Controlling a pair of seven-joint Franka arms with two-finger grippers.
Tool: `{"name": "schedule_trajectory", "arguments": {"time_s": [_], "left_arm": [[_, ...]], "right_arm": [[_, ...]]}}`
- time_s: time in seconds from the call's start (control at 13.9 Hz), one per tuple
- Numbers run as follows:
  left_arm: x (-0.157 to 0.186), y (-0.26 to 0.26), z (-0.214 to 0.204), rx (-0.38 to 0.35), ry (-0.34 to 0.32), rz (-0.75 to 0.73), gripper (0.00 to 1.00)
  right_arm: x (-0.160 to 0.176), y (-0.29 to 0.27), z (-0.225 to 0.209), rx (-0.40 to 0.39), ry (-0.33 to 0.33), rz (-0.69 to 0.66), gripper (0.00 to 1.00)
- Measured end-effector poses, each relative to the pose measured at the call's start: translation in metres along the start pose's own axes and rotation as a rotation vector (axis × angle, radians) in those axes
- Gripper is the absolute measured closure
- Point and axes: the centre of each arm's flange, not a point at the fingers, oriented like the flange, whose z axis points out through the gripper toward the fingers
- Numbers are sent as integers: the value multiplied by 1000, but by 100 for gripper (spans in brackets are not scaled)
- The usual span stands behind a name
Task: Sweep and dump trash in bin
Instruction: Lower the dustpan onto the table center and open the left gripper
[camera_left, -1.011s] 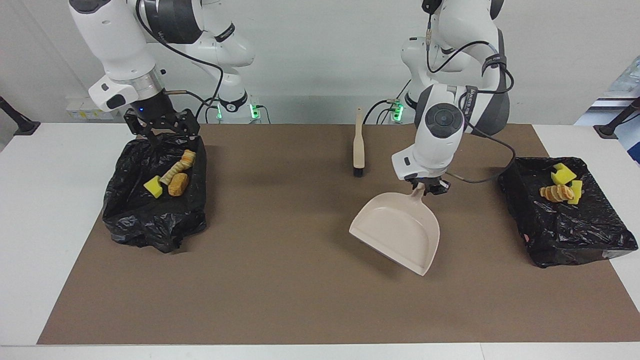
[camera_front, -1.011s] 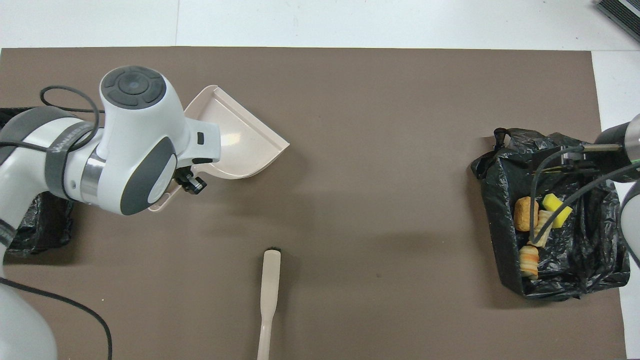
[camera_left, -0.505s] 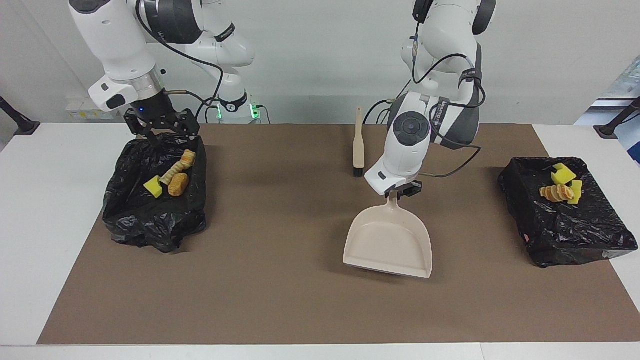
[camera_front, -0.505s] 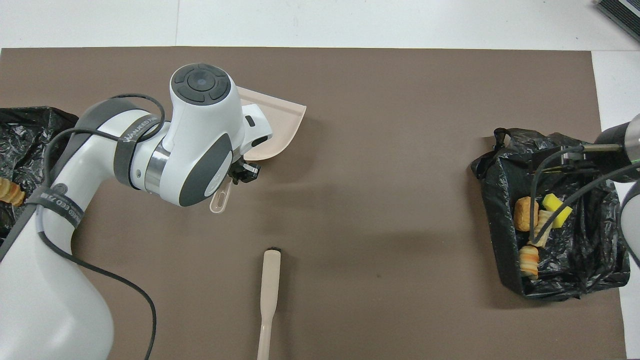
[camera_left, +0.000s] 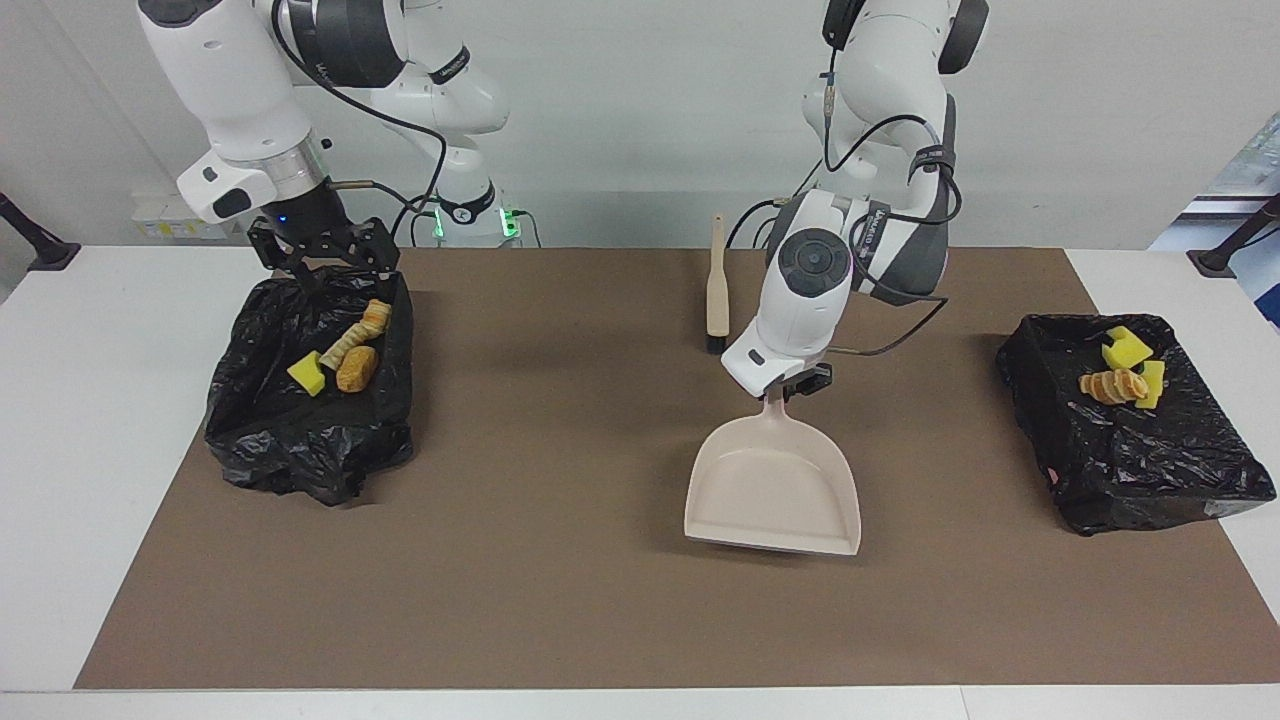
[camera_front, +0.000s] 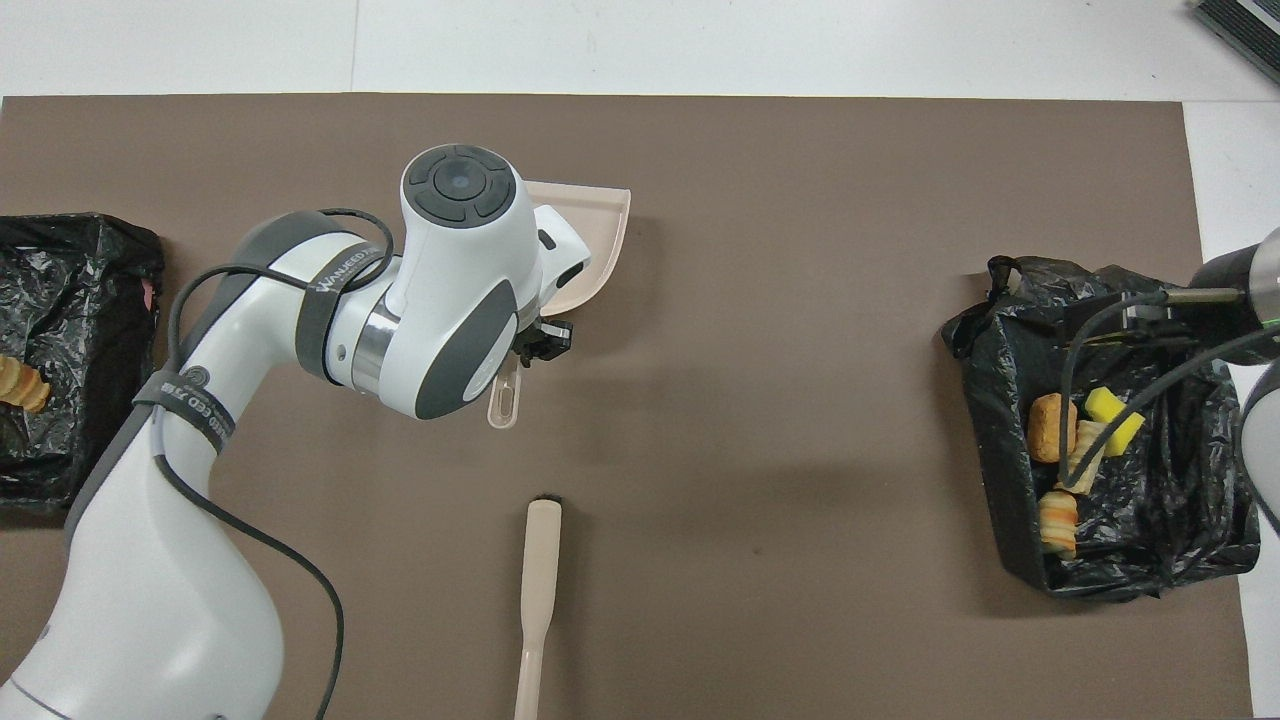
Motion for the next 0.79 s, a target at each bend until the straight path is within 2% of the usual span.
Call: {"name": "schedule_trajectory", "arguments": {"time_s": [0.22,0.29,0.65,0.79], "left_arm": [[-2,-1,11,3,-13,-1,67],[-3,-1,11,3,-14,-1,62],[1,-13,-4,-1,15,-19,4],[3,-32,-32,-13,58,-42,0]], "right_arm": [[0,0,0,0,0,0,0],[0,0,0,0,0,0,0],[0,0,0,0,0,0,0],[0,0,0,0,0,0,0]]}}
